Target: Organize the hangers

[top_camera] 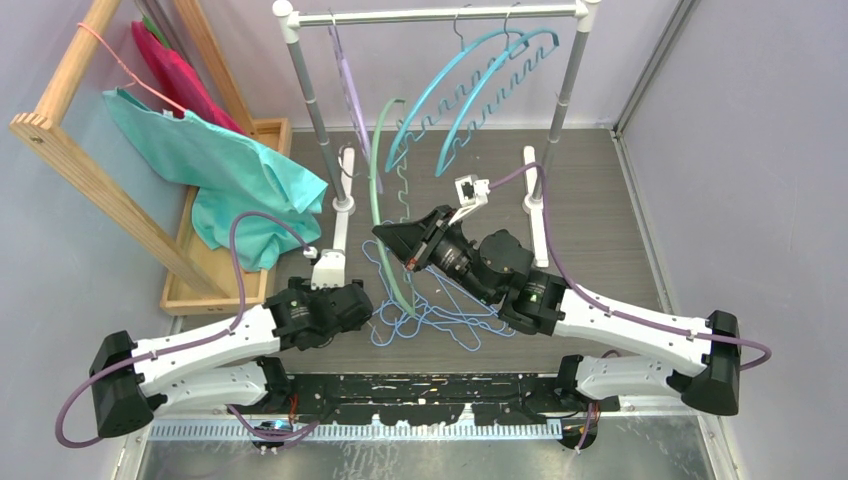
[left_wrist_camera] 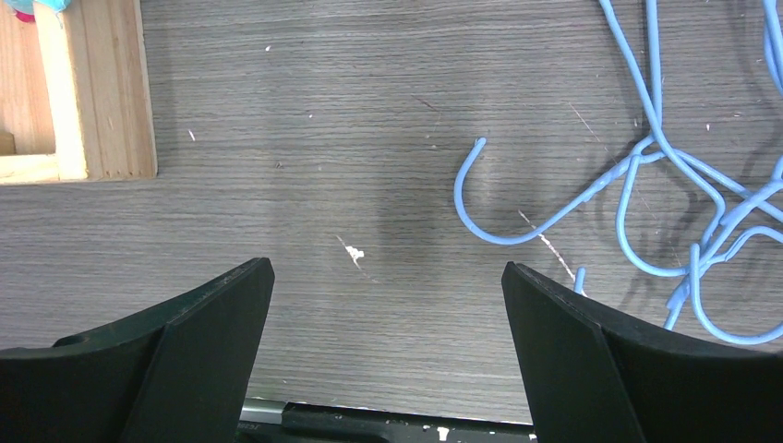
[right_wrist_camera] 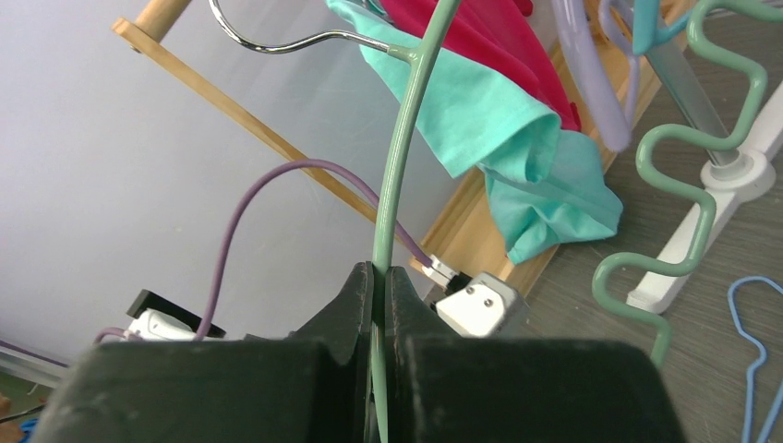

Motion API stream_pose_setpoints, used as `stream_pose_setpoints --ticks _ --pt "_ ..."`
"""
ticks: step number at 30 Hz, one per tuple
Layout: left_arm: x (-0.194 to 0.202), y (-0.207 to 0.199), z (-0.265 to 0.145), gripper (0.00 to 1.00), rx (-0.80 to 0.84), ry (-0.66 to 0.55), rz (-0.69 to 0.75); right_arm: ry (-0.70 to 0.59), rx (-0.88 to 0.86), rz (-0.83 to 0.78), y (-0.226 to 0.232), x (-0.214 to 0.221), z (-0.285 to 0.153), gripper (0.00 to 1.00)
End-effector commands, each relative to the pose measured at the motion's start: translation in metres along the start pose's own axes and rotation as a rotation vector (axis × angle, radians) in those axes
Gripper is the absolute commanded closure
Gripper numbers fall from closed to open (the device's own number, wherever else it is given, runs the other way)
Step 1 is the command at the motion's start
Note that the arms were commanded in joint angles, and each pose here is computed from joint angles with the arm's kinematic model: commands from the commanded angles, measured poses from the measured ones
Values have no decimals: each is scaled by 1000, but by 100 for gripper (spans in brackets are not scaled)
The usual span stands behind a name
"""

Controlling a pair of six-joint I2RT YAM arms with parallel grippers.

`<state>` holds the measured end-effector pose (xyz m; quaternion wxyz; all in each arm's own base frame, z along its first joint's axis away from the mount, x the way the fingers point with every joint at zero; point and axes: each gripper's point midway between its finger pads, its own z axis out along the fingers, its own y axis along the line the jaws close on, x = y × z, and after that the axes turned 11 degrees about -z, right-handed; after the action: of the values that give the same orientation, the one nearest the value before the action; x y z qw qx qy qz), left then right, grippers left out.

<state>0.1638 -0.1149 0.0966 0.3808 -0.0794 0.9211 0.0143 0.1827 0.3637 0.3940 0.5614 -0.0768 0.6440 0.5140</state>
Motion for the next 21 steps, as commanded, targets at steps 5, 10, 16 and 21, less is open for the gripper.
stream_pose_setpoints --ticks 5,10,16,21 --pt "-6 -6 1 2 -4 -15 -4 -90 -32 72 5 -23 -20 99" --pt "-6 -7 1 2 -12 -9 9 -49 -71 98 11 -10 -17 99" --pt "-3 -6 2 2 -11 -2 3 -16 -71 119 6 8 -14 99" --pt "-3 -7 2 2 -6 -2 5 -9 -98 134 13 11 -12 99"
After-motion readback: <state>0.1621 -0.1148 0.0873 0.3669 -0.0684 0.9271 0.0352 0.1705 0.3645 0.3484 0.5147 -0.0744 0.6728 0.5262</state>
